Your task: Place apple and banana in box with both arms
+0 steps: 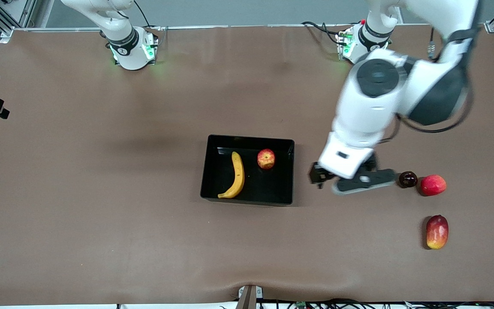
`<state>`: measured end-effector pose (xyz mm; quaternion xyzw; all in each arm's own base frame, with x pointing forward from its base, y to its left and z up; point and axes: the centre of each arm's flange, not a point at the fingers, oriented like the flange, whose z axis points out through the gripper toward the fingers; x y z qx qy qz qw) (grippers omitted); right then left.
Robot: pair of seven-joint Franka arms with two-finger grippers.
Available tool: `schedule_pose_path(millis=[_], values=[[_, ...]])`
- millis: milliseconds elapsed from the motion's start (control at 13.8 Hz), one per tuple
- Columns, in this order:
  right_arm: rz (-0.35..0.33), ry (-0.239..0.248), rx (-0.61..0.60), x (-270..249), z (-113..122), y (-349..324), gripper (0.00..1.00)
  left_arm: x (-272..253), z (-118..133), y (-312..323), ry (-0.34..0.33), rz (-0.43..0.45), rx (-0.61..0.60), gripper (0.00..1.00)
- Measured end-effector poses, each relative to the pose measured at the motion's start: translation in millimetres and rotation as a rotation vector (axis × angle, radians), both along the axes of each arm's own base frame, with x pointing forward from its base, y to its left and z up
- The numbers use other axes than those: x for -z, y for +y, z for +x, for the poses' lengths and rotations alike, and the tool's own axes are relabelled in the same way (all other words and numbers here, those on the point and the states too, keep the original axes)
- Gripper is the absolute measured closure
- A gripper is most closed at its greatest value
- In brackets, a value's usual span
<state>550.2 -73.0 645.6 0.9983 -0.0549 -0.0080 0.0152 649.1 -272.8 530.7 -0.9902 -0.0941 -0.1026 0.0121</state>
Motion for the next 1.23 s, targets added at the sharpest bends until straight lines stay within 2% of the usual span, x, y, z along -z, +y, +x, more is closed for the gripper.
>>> schedule_pose_path(millis=[361,794,1227], values=[[0.000,0.001,0.000,0,0,0,0.00,-38,0,93,0.078,0.058,0.078,0.00],[0.000,0.001,0.001,0,0,0,0.00,-78,-20,164,0.146,0.027,0.154,0.00],[0.000,0.002,0.000,0,0,0,0.00,-101,-43,186,0.166,0.037,0.188,0.00]])
